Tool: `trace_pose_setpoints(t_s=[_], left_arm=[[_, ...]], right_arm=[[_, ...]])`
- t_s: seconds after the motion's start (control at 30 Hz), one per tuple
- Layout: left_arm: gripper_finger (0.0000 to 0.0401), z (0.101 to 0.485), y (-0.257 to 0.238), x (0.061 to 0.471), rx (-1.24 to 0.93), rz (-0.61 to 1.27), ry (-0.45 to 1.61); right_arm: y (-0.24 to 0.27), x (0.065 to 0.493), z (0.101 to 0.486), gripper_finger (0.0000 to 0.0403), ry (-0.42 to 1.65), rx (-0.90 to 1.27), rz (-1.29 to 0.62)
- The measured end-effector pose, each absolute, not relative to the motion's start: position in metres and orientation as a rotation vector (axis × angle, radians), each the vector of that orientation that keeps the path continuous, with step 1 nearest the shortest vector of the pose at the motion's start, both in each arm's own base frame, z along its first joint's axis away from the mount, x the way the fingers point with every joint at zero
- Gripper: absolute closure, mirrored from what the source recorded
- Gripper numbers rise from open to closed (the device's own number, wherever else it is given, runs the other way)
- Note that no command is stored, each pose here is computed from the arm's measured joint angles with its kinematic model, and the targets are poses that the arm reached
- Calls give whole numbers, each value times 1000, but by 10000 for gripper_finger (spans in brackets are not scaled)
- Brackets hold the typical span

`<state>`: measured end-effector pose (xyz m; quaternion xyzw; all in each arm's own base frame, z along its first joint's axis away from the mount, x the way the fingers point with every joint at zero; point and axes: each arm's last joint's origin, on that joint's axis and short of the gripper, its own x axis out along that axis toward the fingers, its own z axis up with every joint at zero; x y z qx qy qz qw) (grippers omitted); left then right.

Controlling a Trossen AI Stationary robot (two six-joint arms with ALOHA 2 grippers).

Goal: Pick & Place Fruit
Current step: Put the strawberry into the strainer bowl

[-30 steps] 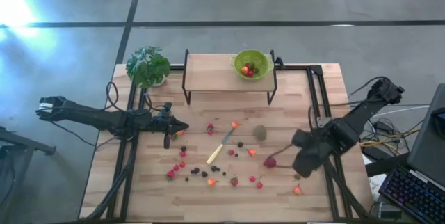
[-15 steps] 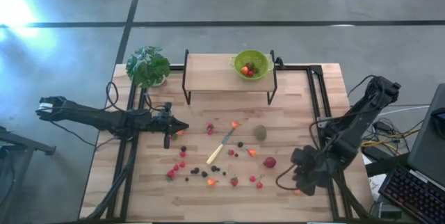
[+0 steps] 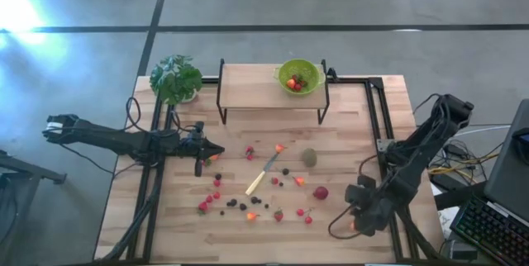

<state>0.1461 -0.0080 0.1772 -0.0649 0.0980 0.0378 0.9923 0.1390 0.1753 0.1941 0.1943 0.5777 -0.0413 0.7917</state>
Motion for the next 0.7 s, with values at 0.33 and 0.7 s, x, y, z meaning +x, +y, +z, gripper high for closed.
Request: trace_pose_setpoints(t_s=[0.33,0.7], left_arm=[[381,177,-8,146,-130,75,197],[381,177,-8,146,-130,75,197]], right_arm=[[196,148,159,245,1370,262,-128],[205,156,145,267,1405,203,-159]])
